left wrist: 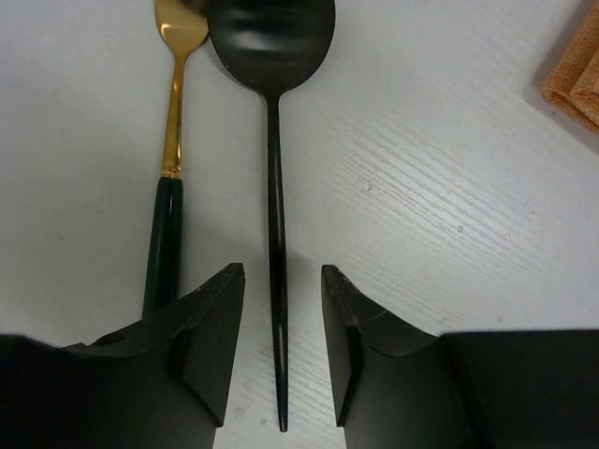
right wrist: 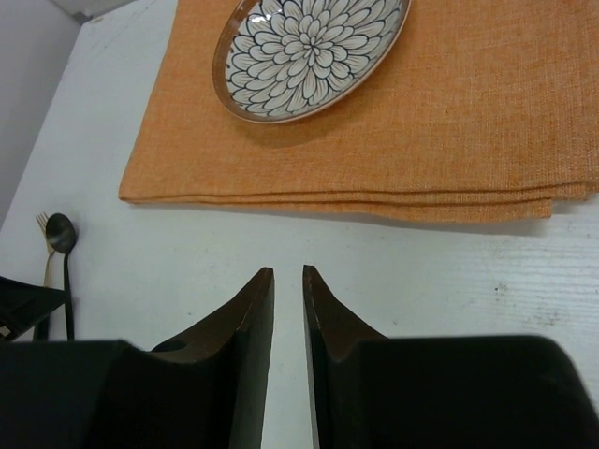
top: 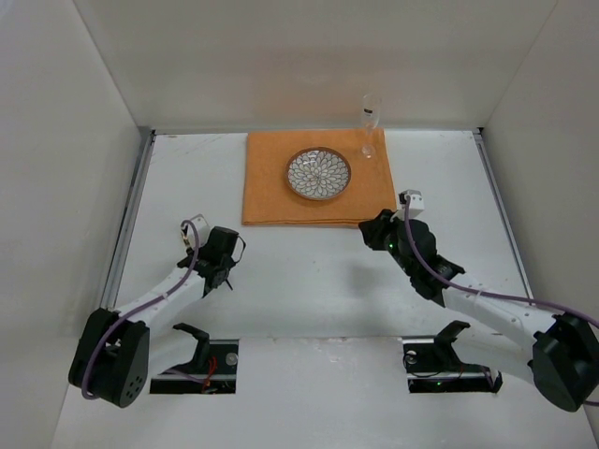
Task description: Set the dinner table for one person
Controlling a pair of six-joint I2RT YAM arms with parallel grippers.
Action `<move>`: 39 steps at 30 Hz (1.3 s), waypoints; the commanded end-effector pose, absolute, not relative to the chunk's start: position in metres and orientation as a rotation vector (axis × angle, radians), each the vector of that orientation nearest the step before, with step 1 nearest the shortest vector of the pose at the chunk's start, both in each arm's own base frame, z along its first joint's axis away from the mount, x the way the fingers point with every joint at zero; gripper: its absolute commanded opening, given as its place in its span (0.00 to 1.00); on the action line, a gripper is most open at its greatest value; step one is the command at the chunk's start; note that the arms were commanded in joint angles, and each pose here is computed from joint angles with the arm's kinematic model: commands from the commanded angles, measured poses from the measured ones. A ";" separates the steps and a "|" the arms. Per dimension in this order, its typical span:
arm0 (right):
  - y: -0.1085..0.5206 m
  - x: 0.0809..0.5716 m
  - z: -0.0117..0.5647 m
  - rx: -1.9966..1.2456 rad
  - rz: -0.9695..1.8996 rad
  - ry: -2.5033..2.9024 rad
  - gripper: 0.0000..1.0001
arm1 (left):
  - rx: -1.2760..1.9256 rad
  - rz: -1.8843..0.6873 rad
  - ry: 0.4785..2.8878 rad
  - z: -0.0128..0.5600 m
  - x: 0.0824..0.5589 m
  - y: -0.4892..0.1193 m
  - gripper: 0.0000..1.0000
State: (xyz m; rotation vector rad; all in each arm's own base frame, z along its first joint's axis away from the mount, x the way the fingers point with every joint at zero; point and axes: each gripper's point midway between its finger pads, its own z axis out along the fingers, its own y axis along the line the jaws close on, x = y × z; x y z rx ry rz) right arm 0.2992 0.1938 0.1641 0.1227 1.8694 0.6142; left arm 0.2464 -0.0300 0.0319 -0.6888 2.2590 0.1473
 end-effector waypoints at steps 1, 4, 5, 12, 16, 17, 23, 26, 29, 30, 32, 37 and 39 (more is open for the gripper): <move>0.205 0.302 0.189 0.124 0.691 1.785 0.25 | -0.703 0.141 2.266 0.038 0.253 -0.033 0.34; 0.203 0.301 0.190 0.125 0.690 1.780 0.26 | -0.708 0.146 2.281 0.033 0.254 -0.034 0.30; 0.203 0.301 0.190 0.126 0.693 1.779 0.26 | -0.708 0.146 2.284 0.032 0.254 -0.035 0.29; 0.201 0.301 0.189 0.135 0.688 1.780 0.28 | -0.724 0.159 2.298 0.026 0.252 -0.034 0.27; 0.200 0.302 0.189 0.137 0.686 1.780 0.30 | -0.738 0.152 2.289 0.023 0.252 -0.033 0.24; 0.199 0.302 0.189 0.140 0.683 1.779 0.32 | -0.740 0.150 2.288 0.023 0.251 -0.032 0.23; 0.188 0.303 0.194 0.178 0.660 1.749 0.44 | -0.746 0.121 2.292 0.019 0.252 -0.035 0.17; 0.179 0.302 0.200 0.199 0.654 1.722 0.49 | -0.744 0.105 2.300 0.017 0.253 -0.038 0.15; 0.167 0.301 0.206 0.230 0.647 1.689 0.50 | -0.748 0.107 2.308 0.014 0.250 -0.037 0.15; 0.164 0.301 0.208 0.238 0.647 1.683 0.50 | -0.752 0.107 2.311 0.013 0.249 -0.037 0.15; 0.161 0.300 0.209 0.249 0.645 1.680 0.50 | -0.772 0.109 2.317 0.011 0.247 -0.036 0.17; 0.158 0.300 0.210 0.255 0.645 1.673 0.50 | -0.803 0.104 2.337 0.003 0.243 -0.036 0.16; 0.157 0.300 0.210 0.257 0.644 1.672 0.50 | -0.804 0.091 2.339 0.001 0.243 -0.037 0.09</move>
